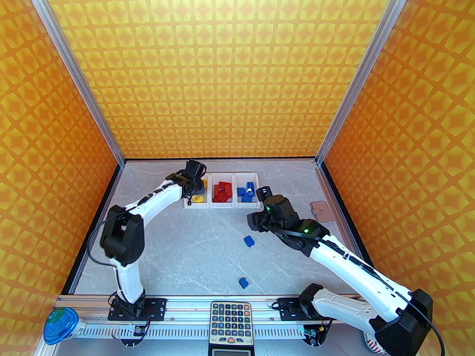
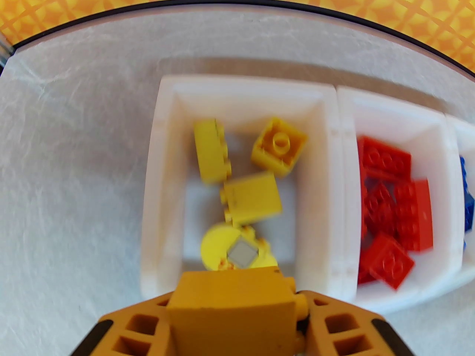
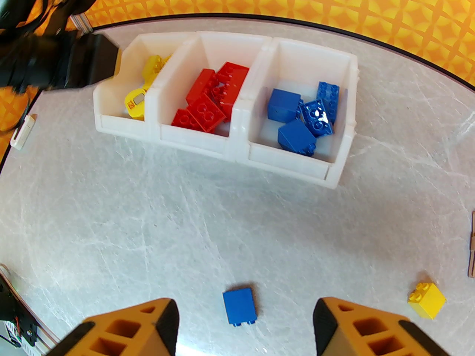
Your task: Sort the legos into containers by color
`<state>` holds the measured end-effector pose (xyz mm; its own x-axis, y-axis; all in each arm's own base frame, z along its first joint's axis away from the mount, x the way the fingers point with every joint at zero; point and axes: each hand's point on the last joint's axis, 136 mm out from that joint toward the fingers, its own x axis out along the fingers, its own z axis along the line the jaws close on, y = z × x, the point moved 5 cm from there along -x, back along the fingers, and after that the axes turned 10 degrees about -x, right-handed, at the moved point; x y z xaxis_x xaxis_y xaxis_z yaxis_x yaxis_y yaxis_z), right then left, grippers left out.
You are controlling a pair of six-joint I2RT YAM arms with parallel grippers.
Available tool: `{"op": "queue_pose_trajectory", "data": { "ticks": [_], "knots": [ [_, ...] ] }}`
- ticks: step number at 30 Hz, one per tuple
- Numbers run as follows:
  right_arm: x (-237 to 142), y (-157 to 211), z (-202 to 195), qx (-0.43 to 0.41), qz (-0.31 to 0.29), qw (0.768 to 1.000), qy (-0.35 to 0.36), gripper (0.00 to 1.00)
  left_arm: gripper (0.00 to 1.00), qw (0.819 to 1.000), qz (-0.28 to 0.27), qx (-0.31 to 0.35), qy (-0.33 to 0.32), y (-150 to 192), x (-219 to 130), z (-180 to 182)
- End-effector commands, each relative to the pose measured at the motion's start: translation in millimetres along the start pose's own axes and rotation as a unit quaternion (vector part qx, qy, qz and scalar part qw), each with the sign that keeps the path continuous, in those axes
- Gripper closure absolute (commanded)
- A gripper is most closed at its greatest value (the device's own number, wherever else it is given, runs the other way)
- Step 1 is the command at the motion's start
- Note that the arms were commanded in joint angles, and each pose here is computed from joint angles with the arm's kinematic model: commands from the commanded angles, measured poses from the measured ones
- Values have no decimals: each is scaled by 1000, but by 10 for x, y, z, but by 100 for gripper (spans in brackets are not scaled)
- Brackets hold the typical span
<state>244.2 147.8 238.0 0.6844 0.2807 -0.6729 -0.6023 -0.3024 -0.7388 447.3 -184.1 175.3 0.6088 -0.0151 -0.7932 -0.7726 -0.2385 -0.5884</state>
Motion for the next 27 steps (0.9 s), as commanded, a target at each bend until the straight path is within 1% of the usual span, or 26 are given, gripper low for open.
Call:
{"op": "queue_pose_trajectory", "data": {
  "ticks": [1, 5, 9, 10, 11, 13, 14, 15, 20, 27],
  "knots": [
    [-17, 71, -50, 6, 8, 1000, 17, 35, 60, 1000, 6, 19, -15, -79, 104, 31],
    [-21, 88, -62, 7, 12, 1000, 20, 35, 61, 1000, 13, 20, -17, -97, 236, 14],
    [-48, 110, -84, 10, 11, 1000, 27, 35, 60, 1000, 16, 19, -18, -104, 293, 8],
    [-54, 113, -86, 10, 11, 1000, 28, 35, 57, 1000, 15, 18, -18, -116, 287, 5],
    [-59, 115, -91, 10, 11, 999, 29, 34, 51, 1000, 15, 17, -17, -122, 289, 7],
    [-70, 122, -97, 9, 13, 999, 31, 34, 33, 1000, 12, 13, -18, -146, 284, 22],
    [-75, 126, -106, 9, 13, 999, 34, 34, 27, 1000, 11, 13, -18, -155, 277, 27],
    [-80, 129, -111, 9, 14, 999, 35, 34, 24, 1000, 10, 13, -17, -166, 266, 27],
    [-102, 150, -136, 10, 17, 999, 43, 33, 21, 1000, 1, 12, -11, -219, 177, 23],
    [-99, 255, -202, 23, 38, 997, 59, 31, 20, 1000, -12, 8, 3, -211, -105, 81]
  ]
}}
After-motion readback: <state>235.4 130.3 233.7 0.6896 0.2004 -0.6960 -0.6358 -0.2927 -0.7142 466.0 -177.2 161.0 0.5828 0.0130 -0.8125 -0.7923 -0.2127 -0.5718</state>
